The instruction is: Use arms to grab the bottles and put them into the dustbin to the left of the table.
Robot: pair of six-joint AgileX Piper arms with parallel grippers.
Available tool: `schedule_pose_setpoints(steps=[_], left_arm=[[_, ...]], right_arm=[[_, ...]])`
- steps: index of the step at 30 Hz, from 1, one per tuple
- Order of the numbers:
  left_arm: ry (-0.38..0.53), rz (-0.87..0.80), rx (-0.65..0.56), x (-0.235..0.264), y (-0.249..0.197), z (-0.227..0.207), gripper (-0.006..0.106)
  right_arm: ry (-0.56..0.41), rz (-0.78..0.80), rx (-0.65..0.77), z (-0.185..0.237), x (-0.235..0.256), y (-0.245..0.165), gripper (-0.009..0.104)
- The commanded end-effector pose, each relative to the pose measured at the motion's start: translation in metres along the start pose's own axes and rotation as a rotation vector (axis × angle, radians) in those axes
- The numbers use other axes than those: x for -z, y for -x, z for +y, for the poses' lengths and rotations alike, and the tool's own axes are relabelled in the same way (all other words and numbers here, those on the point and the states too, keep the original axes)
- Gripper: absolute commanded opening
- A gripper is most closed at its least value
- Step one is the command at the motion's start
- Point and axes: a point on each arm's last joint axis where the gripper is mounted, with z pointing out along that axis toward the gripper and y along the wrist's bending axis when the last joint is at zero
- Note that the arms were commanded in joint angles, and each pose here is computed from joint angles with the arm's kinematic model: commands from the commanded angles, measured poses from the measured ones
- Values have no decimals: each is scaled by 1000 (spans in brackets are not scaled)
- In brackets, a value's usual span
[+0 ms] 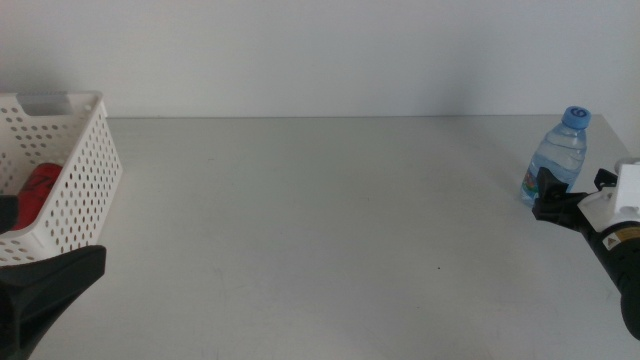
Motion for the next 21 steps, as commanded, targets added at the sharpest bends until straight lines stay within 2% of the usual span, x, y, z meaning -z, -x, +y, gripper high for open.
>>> schedule_pose_setpoints(steps=[1, 10, 13, 14, 16, 19, 21], left_arm=[[1, -88, 21, 2, 13, 1, 93], [1, -88, 21, 2, 13, 1, 93], [1, -88, 21, 2, 13, 1, 93], [1, -88, 21, 2, 13, 1, 93], [1, -88, 21, 2, 13, 1, 93], [1, -88, 21, 2, 13, 1, 93], [1, -88, 21, 2, 13, 1, 93]], right_arm=[[-11, -255, 7, 0, -15, 31, 94], [-100, -296, 0, -5, -62, 26, 94], [-91, -276, 8, -4, -70, 26, 87], [-85, -268, 20, -3, -71, 26, 80], [-62, -270, 46, -1, -71, 26, 57], [11, -278, 48, 7, -71, 28, -1], [107, -299, 15, 20, -70, 35, -1]])
